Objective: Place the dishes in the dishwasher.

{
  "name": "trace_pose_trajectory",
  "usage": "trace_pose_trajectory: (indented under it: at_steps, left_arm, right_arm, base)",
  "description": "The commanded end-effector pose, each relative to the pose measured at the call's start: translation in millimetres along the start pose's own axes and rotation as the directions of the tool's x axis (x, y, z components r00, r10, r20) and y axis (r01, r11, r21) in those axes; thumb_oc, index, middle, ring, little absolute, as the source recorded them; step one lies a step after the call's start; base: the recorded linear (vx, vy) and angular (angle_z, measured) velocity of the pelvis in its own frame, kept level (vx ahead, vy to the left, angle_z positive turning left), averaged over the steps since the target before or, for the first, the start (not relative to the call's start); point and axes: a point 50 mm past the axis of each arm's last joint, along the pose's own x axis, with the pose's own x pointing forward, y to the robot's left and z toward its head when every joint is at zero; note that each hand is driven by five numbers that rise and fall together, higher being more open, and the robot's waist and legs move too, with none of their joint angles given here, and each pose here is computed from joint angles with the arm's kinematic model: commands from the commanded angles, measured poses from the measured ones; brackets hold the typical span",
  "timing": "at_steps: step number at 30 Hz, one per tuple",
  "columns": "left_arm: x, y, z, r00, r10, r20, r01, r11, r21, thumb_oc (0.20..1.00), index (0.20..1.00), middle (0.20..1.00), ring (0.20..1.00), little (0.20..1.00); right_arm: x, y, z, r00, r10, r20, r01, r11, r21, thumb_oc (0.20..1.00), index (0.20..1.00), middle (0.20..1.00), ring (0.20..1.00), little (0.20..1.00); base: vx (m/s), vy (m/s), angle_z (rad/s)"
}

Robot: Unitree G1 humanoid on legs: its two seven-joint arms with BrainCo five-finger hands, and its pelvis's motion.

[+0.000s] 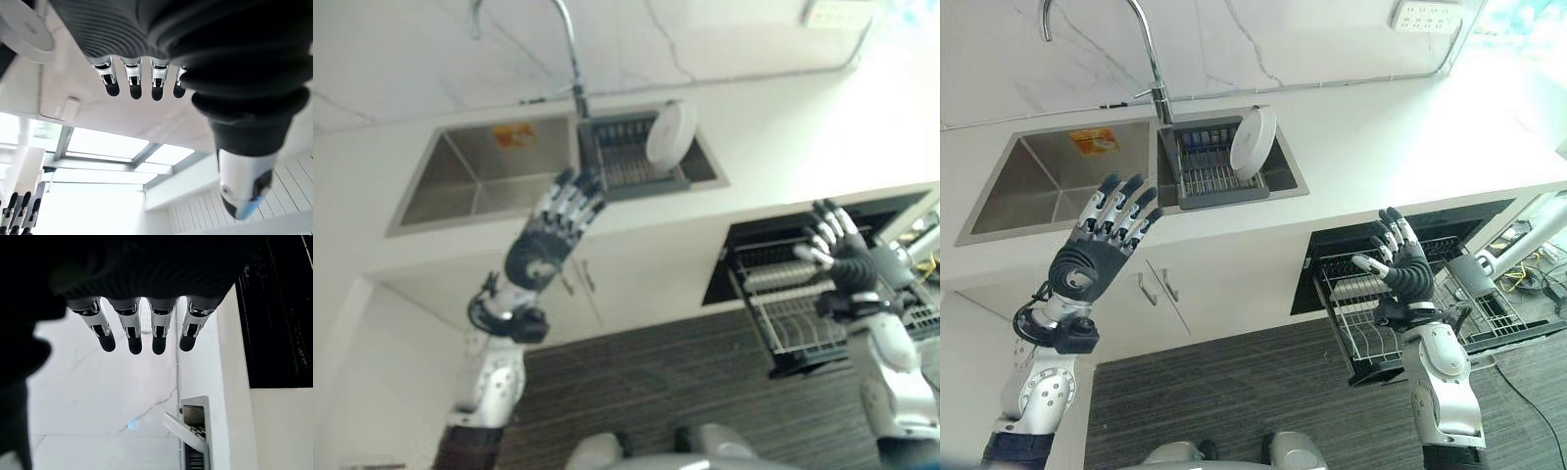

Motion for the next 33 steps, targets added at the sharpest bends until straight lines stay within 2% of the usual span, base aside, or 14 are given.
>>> trace_pose_trajectory:
  at_steps: [1, 7, 11, 17, 22, 25, 29, 33]
  left_arm:
    - [13, -7, 22, 0.99, -0.071, 0.122, 0.065, 0.996, 0.055, 1.0, 1.0, 1.0, 1.0, 1.0]
    - [19, -3, 33, 0.982, -0.077, 0.175, 0.052, 0.988, 0.143, 1.0, 1.0, 1.0, 1.0, 1.0]
    - [23, -2, 34, 0.981, -0.081, 0.176, 0.056, 0.987, 0.148, 1.0, 1.0, 1.0, 1.0, 1.0]
    - [28, -7, 39, 0.977, -0.136, 0.165, 0.096, 0.968, 0.232, 1.0, 1.0, 1.0, 1.0, 1.0]
    - [29, -15, 45, 0.968, -0.176, 0.18, 0.122, 0.953, 0.278, 1.0, 1.0, 1.0, 1.0, 1.0]
    - [33, -17, 48, 0.969, -0.173, 0.178, 0.118, 0.952, 0.282, 1.0, 1.0, 1.0, 1.0, 1.0]
    - [29, -18, 48, 0.975, -0.142, 0.17, 0.096, 0.962, 0.255, 1.0, 1.0, 1.0, 1.0, 1.0]
    - [25, -17, 46, 0.977, -0.132, 0.167, 0.089, 0.966, 0.243, 1.0, 1.0, 1.0, 1.0, 1.0]
  right_arm:
    - [10, 1, 35, 0.984, 0.018, 0.177, -0.019, 1.0, 0.0, 1.0, 1.0, 1.0, 1.0, 1.0]
    - [5, 0, 28, 0.989, 0.033, 0.141, -0.034, 0.999, 0.006, 1.0, 1.0, 1.0, 1.0, 1.0]
    - [5, 2, 30, 0.985, 0.041, 0.167, -0.046, 0.999, 0.029, 1.0, 1.0, 1.0, 1.0, 1.0]
    - [7, 3, 36, 0.974, -0.012, 0.225, 0.009, 1.0, 0.017, 1.0, 1.0, 1.0, 1.0, 1.0]
    - [4, 5, 36, 0.977, -0.029, 0.213, 0.027, 1.0, 0.009, 1.0, 1.0, 1.0, 1.0, 1.0]
    - [-2, -4, 40, 0.971, -0.051, 0.232, 0.056, 0.998, -0.018, 1.0, 1.0, 1.0, 1.0, 1.0]
    - [0, 1, 47, 0.96, -0.036, 0.276, 0.042, 0.999, -0.017, 1.0, 1.0, 1.0, 1.0, 1.0]
    - [6, 5, 56, 0.946, 0.006, 0.323, -0.015, 1.0, 0.023, 1.0, 1.0, 1.0, 1.0, 1.0]
  base:
    - [0.17, 0.177, 0.11]
    - [0.15, 0.196, -0.22]
    - [0.12, 0.145, 0.15]
    - [0.1, 0.129, 0.09]
    - [0.14, 0.2, -0.06]
    - [0.27, -0.231, -0.08]
    - [0.16, -0.393, 0.0]
    - [0.11, -0.303, 0.25]
